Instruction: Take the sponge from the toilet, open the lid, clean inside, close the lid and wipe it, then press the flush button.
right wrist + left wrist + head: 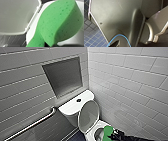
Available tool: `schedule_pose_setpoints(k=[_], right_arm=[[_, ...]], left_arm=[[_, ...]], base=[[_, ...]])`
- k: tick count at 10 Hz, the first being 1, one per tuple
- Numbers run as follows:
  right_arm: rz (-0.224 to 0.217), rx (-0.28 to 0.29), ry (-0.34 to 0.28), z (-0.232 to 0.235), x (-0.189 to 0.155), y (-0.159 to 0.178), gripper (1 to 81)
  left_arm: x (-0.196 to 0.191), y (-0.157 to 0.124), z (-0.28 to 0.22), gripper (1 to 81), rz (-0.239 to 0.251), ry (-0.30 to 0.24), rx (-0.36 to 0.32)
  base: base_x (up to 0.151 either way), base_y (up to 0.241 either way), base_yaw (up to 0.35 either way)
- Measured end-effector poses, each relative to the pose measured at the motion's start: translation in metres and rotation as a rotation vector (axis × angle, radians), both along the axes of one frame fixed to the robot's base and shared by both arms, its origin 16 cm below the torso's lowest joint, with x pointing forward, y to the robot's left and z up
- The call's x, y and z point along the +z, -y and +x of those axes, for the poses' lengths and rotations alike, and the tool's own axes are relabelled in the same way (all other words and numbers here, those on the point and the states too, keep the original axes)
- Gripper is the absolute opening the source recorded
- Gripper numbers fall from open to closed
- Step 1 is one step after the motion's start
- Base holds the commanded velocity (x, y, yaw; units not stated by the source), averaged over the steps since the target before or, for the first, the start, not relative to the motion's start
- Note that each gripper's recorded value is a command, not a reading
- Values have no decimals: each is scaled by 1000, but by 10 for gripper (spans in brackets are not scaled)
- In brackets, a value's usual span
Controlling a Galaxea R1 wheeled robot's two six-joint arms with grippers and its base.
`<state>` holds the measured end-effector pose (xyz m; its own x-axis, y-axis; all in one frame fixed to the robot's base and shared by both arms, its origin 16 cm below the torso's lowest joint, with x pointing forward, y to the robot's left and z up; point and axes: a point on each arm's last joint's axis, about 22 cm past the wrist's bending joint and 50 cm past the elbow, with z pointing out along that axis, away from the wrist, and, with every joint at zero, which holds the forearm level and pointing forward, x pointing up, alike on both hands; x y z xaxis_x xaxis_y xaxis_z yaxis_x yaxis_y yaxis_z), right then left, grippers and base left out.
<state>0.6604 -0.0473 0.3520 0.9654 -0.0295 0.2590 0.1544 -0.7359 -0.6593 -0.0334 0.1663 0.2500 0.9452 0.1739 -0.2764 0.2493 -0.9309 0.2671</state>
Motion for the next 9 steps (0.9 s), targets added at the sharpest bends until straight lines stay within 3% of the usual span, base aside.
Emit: schedule_pose_setpoints(k=[3,7,9], right_arm=[[19,30,-24,9,-8,-21,10],[29,67,51,67,27,-41,10],[30,92,55,64,19,-58,10]], left_arm=[[6,0,-14,811,4,-39,8],[-13,2,1,811,1,-14,8],[-37,2,16,811,0,13,9]], base=[[0,0,0],[0,0,0],[0,0,0]])
